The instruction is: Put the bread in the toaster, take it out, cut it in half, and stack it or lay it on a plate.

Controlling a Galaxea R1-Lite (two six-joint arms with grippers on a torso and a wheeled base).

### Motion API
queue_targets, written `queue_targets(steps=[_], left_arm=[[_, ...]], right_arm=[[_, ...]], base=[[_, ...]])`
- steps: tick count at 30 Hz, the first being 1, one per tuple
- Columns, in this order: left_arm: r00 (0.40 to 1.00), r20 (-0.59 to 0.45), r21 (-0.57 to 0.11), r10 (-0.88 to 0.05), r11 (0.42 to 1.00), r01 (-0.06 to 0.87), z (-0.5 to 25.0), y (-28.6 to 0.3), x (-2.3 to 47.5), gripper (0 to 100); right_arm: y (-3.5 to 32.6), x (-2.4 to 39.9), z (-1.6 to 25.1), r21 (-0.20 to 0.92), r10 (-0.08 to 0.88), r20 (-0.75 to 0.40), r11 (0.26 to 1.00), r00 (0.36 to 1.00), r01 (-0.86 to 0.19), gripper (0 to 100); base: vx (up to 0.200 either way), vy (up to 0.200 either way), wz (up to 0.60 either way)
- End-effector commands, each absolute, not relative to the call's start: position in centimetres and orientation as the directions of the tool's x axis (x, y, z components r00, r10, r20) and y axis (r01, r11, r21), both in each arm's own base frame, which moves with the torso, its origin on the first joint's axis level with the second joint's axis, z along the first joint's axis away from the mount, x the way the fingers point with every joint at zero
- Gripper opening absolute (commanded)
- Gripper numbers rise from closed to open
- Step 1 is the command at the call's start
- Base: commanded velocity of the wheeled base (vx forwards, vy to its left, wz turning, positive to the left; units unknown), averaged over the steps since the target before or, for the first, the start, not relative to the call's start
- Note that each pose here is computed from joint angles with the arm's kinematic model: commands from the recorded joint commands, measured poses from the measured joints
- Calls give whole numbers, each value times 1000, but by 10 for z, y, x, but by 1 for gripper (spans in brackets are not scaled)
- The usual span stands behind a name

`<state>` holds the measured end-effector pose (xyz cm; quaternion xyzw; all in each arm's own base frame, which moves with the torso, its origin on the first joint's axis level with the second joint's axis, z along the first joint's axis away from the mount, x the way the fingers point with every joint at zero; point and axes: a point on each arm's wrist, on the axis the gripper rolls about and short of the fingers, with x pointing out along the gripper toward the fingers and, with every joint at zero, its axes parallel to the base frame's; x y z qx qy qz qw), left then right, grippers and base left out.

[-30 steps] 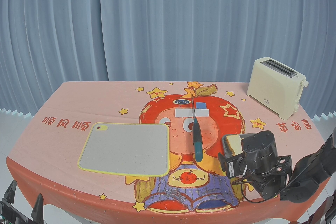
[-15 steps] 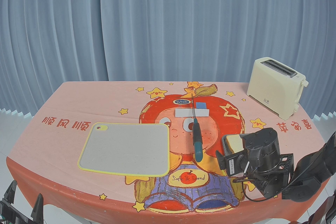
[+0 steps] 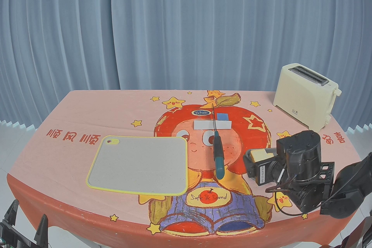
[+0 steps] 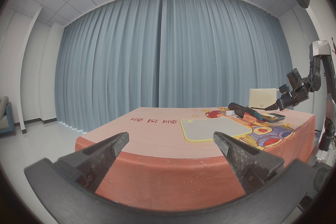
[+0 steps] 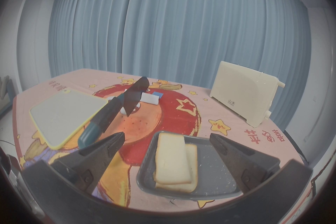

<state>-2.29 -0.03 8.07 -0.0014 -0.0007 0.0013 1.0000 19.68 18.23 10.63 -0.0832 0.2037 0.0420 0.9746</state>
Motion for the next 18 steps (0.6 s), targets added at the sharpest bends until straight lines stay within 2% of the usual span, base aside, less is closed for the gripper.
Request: queue_targets(steps=[1,13,18], left_arm=[[1000,0,-3,3,1000,-3,75,0,-23,100],[1000,0,-3,3,1000,-3,75,0,-23,100],[1000,0,-3,3,1000,-3,75,0,-23,100]], right_arm=[[176,199,123,-106,47,-360,990,932,-91,100],[139,214,159,-43,-10,-269,999,963,-2,100],[127,221,161,-52,-32,-269,998,963,18,100]], base=[[0,0,0],[0,0,0],[0,0,0]])
